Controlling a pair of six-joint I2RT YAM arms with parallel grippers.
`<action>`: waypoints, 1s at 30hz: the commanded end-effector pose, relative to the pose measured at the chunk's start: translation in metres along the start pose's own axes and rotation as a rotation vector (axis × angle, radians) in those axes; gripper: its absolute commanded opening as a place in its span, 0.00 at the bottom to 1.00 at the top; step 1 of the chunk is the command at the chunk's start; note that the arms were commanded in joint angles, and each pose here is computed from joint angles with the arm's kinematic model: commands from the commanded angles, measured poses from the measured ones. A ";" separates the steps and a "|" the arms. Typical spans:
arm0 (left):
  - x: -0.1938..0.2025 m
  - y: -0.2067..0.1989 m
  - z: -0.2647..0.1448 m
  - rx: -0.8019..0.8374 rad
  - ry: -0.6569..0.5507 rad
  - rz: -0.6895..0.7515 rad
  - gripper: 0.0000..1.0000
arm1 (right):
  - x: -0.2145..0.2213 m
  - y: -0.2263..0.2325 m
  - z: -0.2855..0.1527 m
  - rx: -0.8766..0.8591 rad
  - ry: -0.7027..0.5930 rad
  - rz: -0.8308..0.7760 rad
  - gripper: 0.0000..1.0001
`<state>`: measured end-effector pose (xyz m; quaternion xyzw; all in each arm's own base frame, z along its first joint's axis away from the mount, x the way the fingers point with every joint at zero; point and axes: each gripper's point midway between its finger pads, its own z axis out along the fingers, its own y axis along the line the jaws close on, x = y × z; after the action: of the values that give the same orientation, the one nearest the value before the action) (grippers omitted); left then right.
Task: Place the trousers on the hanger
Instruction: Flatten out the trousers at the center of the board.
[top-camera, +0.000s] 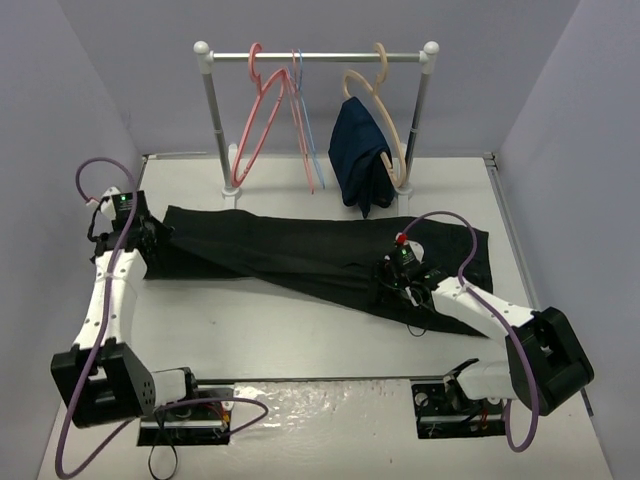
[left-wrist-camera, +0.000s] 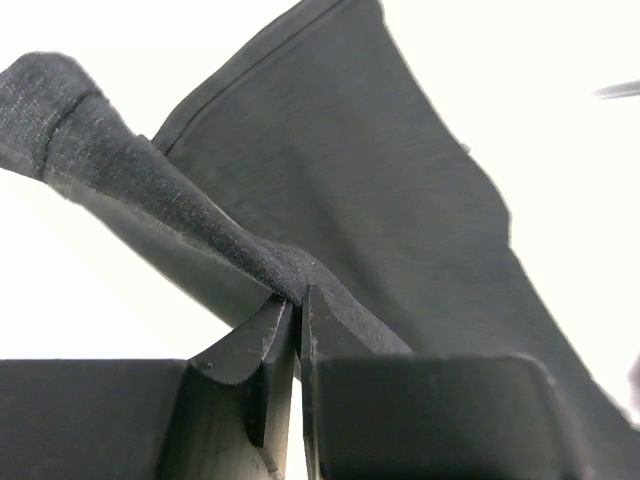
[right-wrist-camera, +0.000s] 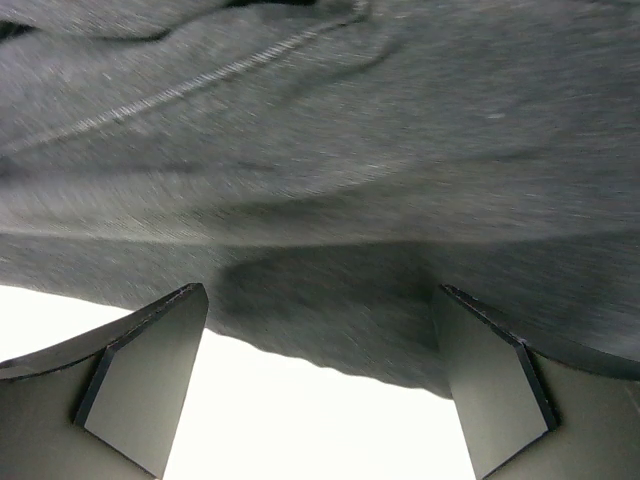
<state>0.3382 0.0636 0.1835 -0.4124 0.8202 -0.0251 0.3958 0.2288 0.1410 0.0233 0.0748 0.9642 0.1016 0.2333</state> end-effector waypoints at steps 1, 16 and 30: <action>-0.007 0.008 -0.051 0.053 -0.071 0.028 0.00 | -0.027 0.005 -0.015 -0.001 -0.085 0.010 0.92; 0.114 0.107 -0.069 -0.204 0.137 0.032 0.01 | -0.019 -0.012 -0.013 0.069 -0.018 0.058 0.92; 0.044 0.106 -0.064 -0.301 -0.088 0.114 0.01 | 0.019 -0.069 0.004 0.164 0.128 0.359 0.99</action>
<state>0.1918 0.0616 0.1218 -0.4187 0.8485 0.1027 0.3069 0.2357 0.1131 0.0125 0.1567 0.9665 0.0748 0.1893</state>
